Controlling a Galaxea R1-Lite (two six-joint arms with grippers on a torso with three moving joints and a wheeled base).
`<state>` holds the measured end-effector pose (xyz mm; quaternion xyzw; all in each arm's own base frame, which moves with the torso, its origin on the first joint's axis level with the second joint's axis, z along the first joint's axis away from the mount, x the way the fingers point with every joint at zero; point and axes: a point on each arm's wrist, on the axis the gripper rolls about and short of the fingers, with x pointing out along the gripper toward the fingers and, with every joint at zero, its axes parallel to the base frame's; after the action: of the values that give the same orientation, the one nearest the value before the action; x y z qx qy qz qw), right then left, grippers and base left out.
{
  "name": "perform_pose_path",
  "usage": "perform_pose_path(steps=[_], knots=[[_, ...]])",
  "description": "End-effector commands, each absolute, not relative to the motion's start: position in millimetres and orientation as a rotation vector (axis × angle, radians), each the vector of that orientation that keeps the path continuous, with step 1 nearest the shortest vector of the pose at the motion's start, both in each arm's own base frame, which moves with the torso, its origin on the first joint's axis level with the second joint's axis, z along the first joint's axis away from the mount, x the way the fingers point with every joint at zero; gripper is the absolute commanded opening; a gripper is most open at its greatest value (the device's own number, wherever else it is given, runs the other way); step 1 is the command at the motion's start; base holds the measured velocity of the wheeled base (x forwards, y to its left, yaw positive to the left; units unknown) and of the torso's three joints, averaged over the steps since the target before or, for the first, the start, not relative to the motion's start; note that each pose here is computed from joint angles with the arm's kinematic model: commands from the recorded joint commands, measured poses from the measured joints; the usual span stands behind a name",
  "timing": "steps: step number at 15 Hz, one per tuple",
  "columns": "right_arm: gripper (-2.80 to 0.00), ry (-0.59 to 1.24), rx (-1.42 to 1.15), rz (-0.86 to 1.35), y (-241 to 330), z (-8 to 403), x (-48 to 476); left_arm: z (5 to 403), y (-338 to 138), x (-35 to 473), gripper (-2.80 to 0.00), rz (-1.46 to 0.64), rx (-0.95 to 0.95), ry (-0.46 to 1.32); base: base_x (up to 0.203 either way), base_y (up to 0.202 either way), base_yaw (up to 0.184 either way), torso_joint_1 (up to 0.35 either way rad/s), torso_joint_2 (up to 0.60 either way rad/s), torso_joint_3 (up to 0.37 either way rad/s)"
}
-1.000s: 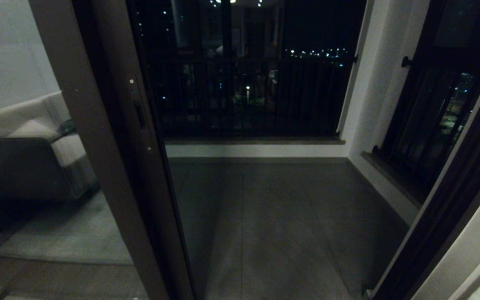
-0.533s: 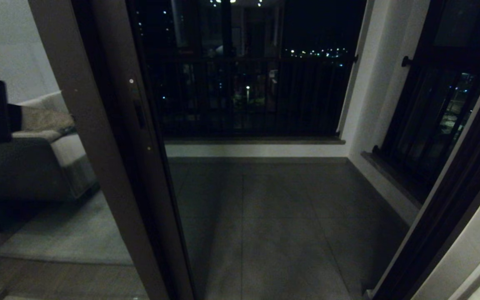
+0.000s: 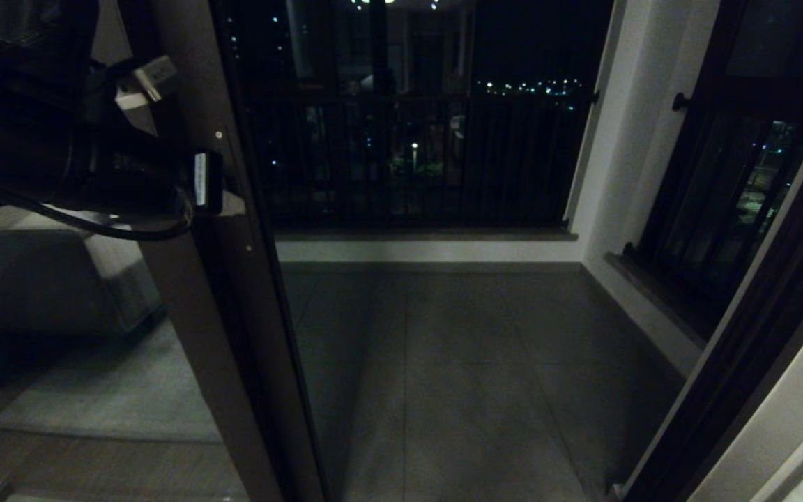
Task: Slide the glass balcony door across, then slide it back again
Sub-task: Close the slid door
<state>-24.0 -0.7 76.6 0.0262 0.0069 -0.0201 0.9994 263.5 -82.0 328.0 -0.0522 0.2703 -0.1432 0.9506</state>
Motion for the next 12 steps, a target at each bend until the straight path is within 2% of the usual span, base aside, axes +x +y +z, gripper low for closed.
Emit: perform_pose_path(steps=[1, 5, 12], knots=[[-2.8, 0.016, 0.053, -0.04, -1, 77, -24, 305, -92, 296, 0.0, -0.276, -0.094, 0.622, 0.0, 0.0, 0.0, 0.0, 0.0, 0.0], [-2.8, 0.016, 0.053, -0.04, -1, 77, -24, 305, -97, 323, 0.0, -0.284, -0.043, 0.477, 0.0, 0.0, 0.0, 0.0, 0.0, 0.0], [-2.8, 0.016, 0.053, -0.04, -1, 77, -24, 299, -67, 347, 0.0, -0.217, 0.029, 0.418, 0.0, 0.0, 0.0, 0.0, 0.0, 0.0]])
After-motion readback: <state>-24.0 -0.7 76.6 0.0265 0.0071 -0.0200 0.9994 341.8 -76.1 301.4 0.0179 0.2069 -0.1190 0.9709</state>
